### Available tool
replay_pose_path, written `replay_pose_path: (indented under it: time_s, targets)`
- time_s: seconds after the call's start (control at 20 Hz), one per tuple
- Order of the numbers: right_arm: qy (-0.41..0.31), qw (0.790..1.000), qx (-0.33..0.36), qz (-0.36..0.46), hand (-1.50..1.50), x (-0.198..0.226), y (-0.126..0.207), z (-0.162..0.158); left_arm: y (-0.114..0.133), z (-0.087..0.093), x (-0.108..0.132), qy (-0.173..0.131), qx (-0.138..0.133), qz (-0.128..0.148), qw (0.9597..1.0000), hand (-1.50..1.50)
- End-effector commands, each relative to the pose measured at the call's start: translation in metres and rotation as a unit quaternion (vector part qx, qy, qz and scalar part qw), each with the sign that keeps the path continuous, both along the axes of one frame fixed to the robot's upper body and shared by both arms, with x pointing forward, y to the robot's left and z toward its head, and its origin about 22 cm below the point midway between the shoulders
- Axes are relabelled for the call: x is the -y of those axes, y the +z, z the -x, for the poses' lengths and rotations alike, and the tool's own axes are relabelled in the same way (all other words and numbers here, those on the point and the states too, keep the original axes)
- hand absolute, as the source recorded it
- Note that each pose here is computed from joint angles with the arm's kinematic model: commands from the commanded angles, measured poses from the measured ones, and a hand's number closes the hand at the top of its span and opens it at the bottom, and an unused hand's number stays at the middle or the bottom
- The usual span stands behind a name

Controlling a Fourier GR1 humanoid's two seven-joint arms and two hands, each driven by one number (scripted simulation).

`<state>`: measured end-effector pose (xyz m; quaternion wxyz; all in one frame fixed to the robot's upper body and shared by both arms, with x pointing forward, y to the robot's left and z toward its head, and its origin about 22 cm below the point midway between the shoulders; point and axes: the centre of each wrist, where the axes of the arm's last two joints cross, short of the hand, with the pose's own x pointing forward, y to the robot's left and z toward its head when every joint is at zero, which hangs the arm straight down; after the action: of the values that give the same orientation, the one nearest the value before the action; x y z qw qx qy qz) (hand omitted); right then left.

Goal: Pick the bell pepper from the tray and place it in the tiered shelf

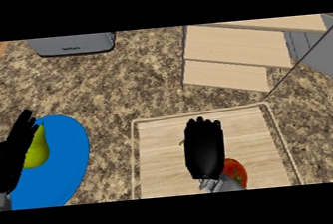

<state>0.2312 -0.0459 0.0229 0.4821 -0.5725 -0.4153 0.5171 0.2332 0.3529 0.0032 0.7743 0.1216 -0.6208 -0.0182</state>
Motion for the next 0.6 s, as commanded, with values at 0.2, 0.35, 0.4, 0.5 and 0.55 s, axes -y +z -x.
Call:
replay_pose_path:
  time_s: [0.2, 0.35, 0.4, 0.5, 0.55]
  targets:
    - [0.066, 0.995, -0.003, -0.075, 1.50, 0.012, 0.022, -0.007, -0.008, 0.002, 0.014, -0.001, -0.004, -0.002, 1.0000, 0.00]
    - [0.104, 0.977, -0.055, -0.180, 1.50, 0.018, 0.045, -0.024, -0.002, 0.004, -0.005, -0.014, -0.008, 0.002, 0.9999, 0.00]
    - [0.112, 0.974, -0.048, -0.191, 1.50, 0.028, 0.040, -0.032, -0.006, -0.005, 0.015, -0.012, -0.007, 0.000, 0.9999, 0.00]
    - [0.119, 0.972, -0.032, -0.201, 1.50, 0.026, 0.070, -0.024, -0.003, -0.007, 0.007, 0.002, -0.011, -0.004, 0.9999, 0.00]
    - [0.122, 0.971, -0.030, -0.206, 1.50, 0.041, 0.068, -0.025, -0.014, -0.003, -0.001, 0.000, -0.008, 0.004, 1.0000, 0.00]
